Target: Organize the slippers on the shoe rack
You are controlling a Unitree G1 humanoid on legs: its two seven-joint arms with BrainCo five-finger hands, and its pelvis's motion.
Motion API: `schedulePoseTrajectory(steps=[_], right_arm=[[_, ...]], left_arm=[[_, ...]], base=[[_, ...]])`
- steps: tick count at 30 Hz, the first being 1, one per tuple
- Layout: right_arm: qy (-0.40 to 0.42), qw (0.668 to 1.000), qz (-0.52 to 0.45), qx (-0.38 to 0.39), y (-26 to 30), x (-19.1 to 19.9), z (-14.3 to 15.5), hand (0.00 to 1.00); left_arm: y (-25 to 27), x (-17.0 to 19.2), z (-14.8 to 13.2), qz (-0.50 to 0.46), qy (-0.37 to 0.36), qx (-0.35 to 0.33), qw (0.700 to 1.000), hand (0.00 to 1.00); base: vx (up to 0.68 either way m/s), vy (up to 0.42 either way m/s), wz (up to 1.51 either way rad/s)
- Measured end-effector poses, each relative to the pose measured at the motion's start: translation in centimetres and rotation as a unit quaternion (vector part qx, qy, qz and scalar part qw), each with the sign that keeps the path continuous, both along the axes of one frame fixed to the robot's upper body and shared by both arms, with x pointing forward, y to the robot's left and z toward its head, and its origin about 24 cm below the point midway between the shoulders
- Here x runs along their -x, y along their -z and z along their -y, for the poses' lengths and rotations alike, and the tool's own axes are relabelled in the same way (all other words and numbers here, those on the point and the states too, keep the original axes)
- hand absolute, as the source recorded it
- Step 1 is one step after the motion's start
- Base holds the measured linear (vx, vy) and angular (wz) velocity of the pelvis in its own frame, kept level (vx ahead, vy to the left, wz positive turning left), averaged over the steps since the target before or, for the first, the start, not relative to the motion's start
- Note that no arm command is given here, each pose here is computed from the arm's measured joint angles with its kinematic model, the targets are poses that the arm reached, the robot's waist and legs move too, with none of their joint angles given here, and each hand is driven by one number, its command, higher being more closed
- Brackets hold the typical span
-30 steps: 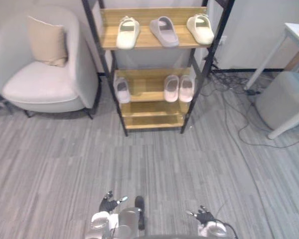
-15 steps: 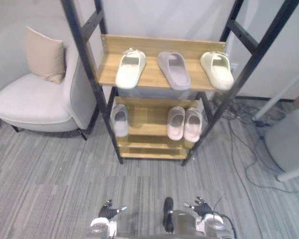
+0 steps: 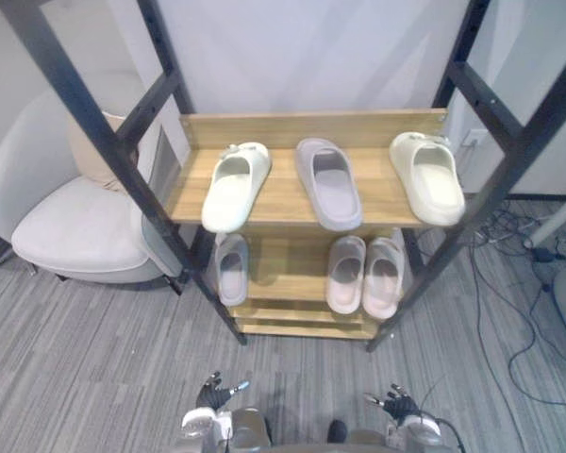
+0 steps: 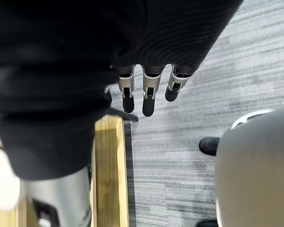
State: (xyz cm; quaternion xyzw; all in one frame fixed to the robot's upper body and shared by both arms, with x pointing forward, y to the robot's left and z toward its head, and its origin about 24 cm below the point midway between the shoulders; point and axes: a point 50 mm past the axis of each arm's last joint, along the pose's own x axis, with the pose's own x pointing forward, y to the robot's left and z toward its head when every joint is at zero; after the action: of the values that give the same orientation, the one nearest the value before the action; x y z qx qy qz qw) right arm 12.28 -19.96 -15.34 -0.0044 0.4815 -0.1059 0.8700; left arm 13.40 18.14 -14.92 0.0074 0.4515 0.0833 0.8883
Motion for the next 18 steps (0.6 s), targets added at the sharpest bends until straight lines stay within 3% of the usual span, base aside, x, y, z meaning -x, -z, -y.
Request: schedulePoseTrajectory(steps=[18], right_arm=[[-0.029,0.999,0.017,-0.001,-0.3,0.4,-1.1,0.0]], left_arm=[[0.6,1.3,-0.3,-0.033,0.029,-0.016,0.999,0.0]], base=[[0.02,-0.004,-0.06]])
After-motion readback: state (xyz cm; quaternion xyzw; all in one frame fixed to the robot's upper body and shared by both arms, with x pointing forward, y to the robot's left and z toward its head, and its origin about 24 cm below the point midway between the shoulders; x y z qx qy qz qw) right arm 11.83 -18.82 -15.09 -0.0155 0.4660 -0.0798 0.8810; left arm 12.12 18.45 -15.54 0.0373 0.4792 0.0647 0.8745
